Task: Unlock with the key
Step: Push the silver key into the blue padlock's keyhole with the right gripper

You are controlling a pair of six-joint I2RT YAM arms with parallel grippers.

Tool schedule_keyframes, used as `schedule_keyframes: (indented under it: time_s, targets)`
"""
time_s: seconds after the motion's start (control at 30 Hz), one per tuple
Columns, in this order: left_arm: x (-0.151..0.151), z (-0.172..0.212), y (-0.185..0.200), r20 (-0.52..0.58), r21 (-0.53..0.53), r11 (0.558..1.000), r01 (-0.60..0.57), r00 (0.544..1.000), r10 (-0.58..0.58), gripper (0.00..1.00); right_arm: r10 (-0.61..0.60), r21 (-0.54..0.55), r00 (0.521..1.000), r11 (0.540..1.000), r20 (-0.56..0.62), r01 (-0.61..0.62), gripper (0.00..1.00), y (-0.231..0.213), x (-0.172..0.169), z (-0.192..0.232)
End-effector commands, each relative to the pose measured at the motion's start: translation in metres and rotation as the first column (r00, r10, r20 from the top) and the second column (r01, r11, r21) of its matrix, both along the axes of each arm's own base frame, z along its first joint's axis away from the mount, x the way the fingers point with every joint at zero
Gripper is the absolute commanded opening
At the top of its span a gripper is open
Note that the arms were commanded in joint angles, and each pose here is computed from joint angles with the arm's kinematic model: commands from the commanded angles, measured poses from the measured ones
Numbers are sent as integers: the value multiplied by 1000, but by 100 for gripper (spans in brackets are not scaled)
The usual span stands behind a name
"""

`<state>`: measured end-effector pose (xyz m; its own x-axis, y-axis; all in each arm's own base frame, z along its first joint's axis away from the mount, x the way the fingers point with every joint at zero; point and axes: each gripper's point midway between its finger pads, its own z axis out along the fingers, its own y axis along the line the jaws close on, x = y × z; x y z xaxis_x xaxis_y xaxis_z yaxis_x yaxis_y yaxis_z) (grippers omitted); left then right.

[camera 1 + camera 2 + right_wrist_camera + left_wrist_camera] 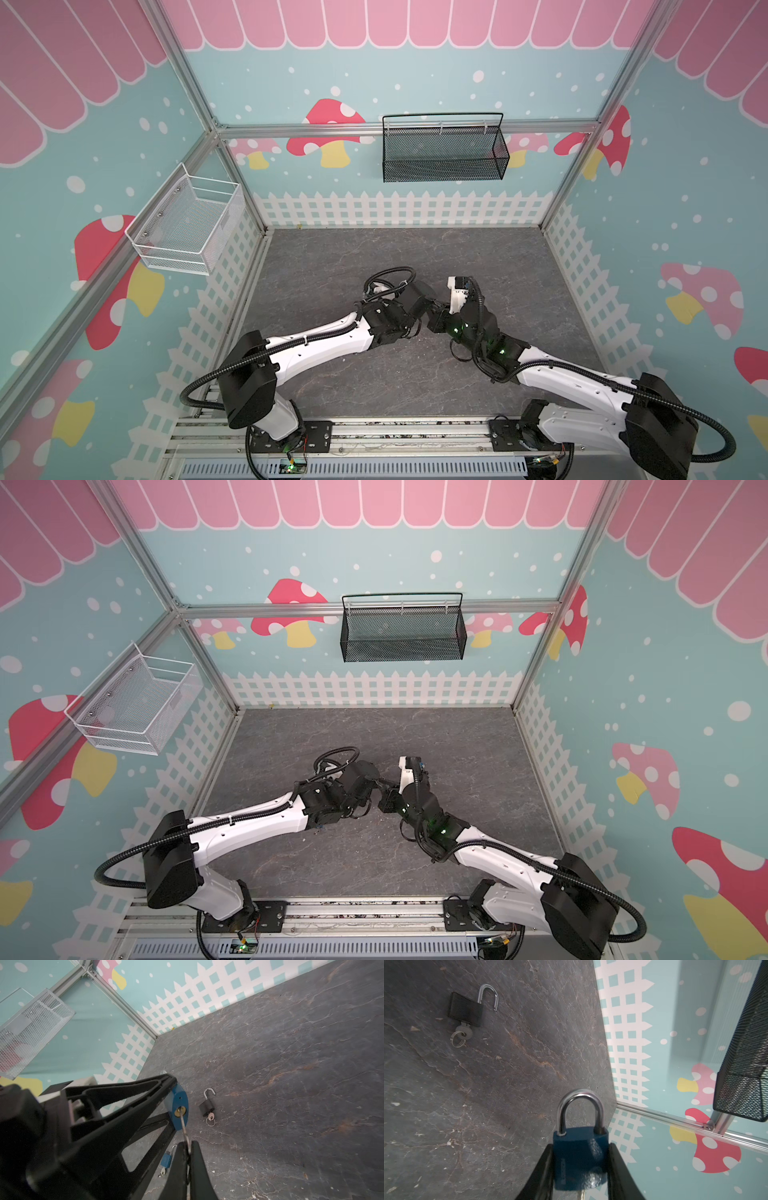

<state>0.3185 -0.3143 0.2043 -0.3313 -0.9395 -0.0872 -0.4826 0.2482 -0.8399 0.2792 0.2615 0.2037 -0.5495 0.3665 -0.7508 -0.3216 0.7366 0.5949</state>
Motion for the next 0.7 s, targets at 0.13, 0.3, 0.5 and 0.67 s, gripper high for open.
schedule_keyframes:
  time_s: [0.13,0.3,0.5,0.67]
  targets:
    - [-27,31,-49,41,-183,975,129,991,-124,0,106,81,989,990,104,-115,0,40,3,39]
    - [-28,33,-43,63,-190,973,134,990,-124,0,274,139,925,938,263,-317,0,56,-25,77]
    - [-30,37,-38,83,-218,962,166,985,-151,0,303,126,908,928,290,-350,0,54,-34,87]
    - [-29,43,-14,80,-82,976,203,977,-197,0,215,11,944,974,250,-224,0,30,-23,76]
